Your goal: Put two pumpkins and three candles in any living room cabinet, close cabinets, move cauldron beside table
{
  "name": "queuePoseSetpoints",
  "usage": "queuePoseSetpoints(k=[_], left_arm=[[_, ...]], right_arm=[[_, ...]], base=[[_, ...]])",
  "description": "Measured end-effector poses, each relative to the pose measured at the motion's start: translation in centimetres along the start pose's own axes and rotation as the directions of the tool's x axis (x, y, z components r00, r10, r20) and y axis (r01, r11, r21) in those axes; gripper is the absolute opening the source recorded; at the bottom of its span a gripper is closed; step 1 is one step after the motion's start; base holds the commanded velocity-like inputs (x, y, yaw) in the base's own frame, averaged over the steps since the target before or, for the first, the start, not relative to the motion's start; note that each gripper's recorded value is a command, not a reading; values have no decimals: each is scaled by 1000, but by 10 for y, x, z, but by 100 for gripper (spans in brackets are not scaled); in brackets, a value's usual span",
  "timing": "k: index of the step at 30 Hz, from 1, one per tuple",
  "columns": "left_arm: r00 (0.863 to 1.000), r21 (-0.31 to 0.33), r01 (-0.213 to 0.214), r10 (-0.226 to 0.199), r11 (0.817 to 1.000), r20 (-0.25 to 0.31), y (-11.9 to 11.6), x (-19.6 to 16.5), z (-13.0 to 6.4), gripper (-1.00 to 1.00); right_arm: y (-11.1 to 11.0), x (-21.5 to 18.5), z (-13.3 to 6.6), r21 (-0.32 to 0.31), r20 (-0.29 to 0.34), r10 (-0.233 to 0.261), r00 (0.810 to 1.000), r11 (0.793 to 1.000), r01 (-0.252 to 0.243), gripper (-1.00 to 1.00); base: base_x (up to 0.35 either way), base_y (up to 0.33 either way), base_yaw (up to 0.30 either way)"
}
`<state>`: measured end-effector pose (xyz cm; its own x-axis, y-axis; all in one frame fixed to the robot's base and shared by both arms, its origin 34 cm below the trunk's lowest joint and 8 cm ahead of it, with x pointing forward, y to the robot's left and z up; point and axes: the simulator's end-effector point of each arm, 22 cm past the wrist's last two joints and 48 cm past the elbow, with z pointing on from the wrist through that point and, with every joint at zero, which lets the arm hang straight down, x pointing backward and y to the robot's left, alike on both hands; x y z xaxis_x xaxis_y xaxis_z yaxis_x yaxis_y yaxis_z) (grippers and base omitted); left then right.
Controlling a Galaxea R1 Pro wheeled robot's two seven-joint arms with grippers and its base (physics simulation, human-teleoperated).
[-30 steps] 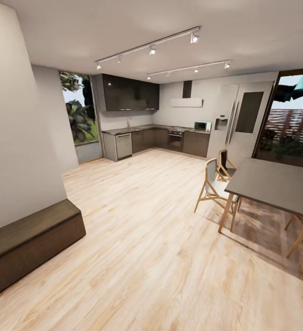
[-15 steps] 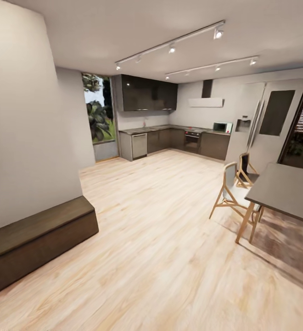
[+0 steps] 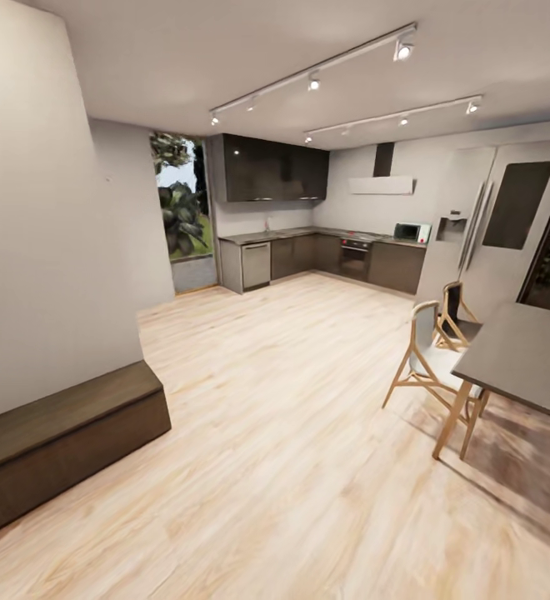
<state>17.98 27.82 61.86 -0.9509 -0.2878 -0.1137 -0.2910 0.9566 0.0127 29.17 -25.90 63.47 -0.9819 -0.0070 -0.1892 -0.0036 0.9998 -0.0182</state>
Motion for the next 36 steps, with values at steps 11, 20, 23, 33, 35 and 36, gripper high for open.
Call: queuePoseSetpoints(k=[11, 20, 23, 33, 35, 36], left_arm=[[1000, 0, 0, 0, 1000, 0, 0, 0, 0, 100], [1000, 0, 0, 0, 1000, 0, 0, 0, 0, 100], [1000, 0, 0, 0, 1000, 0, 0, 0, 0, 100], [1000, 0, 0, 0, 1000, 0, 0, 0, 0, 100], [1000, 0, 0, 0, 1000, 0, 0, 0, 0, 100], [1000, 0, 0, 0, 1000, 0, 0, 0, 0, 100]], right_arm=[[0, 0, 0, 0, 0, 0, 1000, 1000, 0, 100], [0, 0, 0, 0, 0, 0, 1000, 1000, 0, 100], [0, 0, 0, 0, 0, 0, 1000, 1000, 0, 100], [0, 0, 0, 0, 0, 0, 1000, 1000, 0, 100], [0, 0, 0, 0, 0, 0, 1000, 1000, 0, 100], [0, 0, 0, 0, 0, 0, 1000, 1000, 0, 100]], base=[[274, -213, 220], [275, -213, 248], [275, -213, 249], [275, -213, 249], [275, -204, 249], [275, -192, 249]])
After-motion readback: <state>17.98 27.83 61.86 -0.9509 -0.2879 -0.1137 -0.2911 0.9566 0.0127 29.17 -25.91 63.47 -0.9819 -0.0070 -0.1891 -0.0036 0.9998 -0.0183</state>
